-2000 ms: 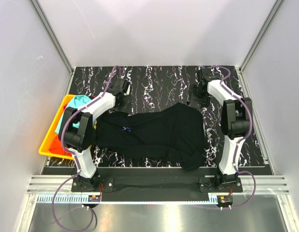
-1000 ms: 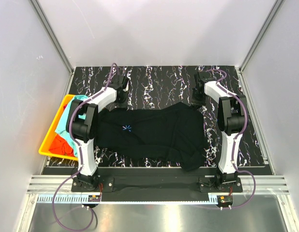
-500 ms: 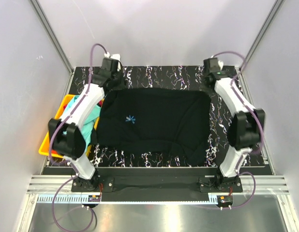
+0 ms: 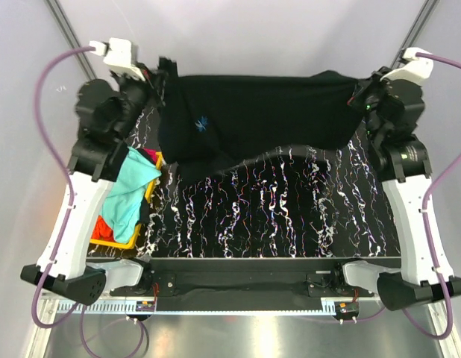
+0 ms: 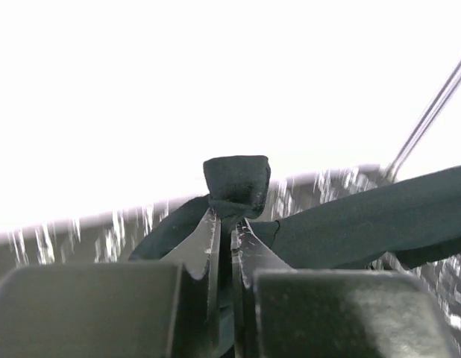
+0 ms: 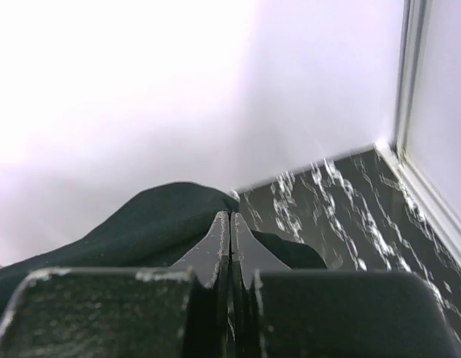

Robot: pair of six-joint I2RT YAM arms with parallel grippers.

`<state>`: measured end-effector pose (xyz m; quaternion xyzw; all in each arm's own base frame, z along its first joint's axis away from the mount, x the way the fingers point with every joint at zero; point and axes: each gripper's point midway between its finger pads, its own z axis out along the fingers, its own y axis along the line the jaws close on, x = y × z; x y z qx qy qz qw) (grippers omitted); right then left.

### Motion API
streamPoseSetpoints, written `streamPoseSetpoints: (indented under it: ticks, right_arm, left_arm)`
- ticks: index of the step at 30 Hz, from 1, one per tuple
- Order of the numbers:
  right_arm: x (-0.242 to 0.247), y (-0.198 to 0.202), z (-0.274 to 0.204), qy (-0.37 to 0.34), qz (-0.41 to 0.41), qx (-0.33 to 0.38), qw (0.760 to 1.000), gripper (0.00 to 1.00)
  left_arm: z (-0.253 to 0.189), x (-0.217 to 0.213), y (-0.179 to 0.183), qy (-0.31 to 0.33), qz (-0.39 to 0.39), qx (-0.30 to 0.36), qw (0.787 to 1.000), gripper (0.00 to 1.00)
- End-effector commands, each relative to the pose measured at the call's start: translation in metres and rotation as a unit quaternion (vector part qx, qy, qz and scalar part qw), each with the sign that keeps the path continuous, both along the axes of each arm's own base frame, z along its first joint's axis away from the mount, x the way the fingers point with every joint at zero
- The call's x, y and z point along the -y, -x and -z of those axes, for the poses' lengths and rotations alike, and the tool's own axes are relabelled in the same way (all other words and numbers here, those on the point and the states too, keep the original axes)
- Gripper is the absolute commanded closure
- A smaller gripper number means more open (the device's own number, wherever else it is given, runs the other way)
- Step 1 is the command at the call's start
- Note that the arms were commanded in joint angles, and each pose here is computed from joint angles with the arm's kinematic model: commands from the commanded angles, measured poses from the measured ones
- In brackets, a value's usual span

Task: Fold and stack the t-shirts
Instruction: Flatten the tshirt out

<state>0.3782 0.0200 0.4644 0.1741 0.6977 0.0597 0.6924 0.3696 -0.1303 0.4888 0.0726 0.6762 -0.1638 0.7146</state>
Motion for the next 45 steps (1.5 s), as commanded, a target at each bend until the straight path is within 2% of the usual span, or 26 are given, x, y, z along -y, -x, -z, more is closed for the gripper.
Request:
streamPoseSetpoints:
  ticks: [1, 3, 8, 11, 12, 15, 18, 21, 25, 26, 28, 29, 30, 32, 35, 36, 39, 40, 45]
  right_arm:
    - [0.004, 0.003, -0.039, 0.010, 0.006, 0.062, 0.998, 1.00]
    - [0.004, 0.012, -0.061, 0.006, 0.002, 0.088, 0.996, 1.00]
    - [0.001, 0.045, -0.107, -0.005, -0.022, 0.147, 0.989, 1.00]
    - [-0.001, 0.080, -0.129, -0.009, -0.041, 0.190, 0.981, 1.00]
    - [0.002, 0.105, -0.142, -0.013, -0.044, 0.217, 0.975, 1.00]
    - [0.004, 0.134, -0.152, -0.023, -0.052, 0.248, 0.967, 1.00]
    - [0.004, 0.154, -0.155, -0.035, -0.062, 0.262, 0.962, 1.00]
    - [0.003, 0.159, -0.153, -0.040, -0.066, 0.258, 0.963, 1.00]
    - [0.010, 0.150, -0.150, -0.040, -0.042, 0.248, 0.967, 1.00]
    - [0.014, 0.145, -0.148, -0.041, -0.029, 0.242, 0.969, 1.00]
    - [0.018, 0.123, -0.138, -0.034, -0.009, 0.220, 0.975, 1.00]
    - [0.024, 0.115, -0.132, -0.036, 0.013, 0.211, 0.977, 1.00]
    - [0.026, 0.099, -0.122, -0.034, 0.027, 0.192, 0.980, 1.00]
    - [0.042, 0.073, -0.099, -0.036, 0.088, 0.156, 0.983, 1.00]
    - [0.051, 0.035, -0.064, -0.016, 0.134, 0.117, 0.984, 1.00]
    - [0.053, 0.025, -0.054, 0.000, 0.141, 0.104, 0.984, 1.00]
    - [0.060, -0.013, -0.008, 0.028, 0.169, 0.052, 0.984, 1.00]
    - [0.061, -0.024, 0.011, 0.035, 0.172, 0.033, 0.984, 1.00]
    - [0.086, -0.081, 0.105, 0.045, 0.192, -0.058, 0.979, 1.00]
  left_arm:
    - [-0.125, -0.019, 0.039, 0.014, -0.014, 0.193, 0.981, 1.00]
    - [-0.143, -0.021, 0.046, 0.018, -0.015, 0.209, 0.978, 1.00]
    - [-0.196, -0.027, 0.094, 0.046, 0.009, 0.274, 0.960, 1.00]
    - [-0.212, -0.026, 0.130, 0.039, 0.039, 0.309, 0.950, 1.00]
    - [-0.219, -0.029, 0.149, 0.039, 0.045, 0.325, 0.944, 1.00]
    - [-0.229, -0.034, 0.186, 0.035, 0.061, 0.356, 0.932, 1.00]
    - [-0.237, -0.039, 0.207, 0.038, 0.062, 0.375, 0.924, 1.00]
    - [-0.244, -0.043, 0.211, 0.036, 0.053, 0.385, 0.921, 1.00]
    - [-0.245, -0.043, 0.180, 0.028, 0.026, 0.375, 0.926, 1.00]
    - [-0.241, -0.039, 0.157, 0.024, 0.017, 0.366, 0.930, 1.00]
    - [-0.241, -0.036, 0.136, 0.020, 0.008, 0.361, 0.932, 1.00]
    - [-0.232, -0.029, 0.103, 0.011, -0.001, 0.347, 0.938, 1.00]
    - [-0.229, -0.026, 0.090, 0.007, -0.005, 0.343, 0.939, 1.00]
    - [-0.223, -0.023, 0.061, -0.003, -0.022, 0.341, 0.940, 1.00]
    - [-0.187, -0.013, -0.006, -0.025, -0.053, 0.311, 0.949, 1.00]
    - [-0.158, -0.001, -0.044, -0.044, -0.052, 0.282, 0.957, 1.00]
    - [-0.105, 0.006, -0.100, -0.077, -0.076, 0.242, 0.964, 1.00]
    - [-0.069, 0.011, -0.129, -0.087, -0.083, 0.222, 0.968, 1.00]
    - [0.044, 0.022, -0.208, -0.098, -0.110, 0.160, 0.976, 0.97]
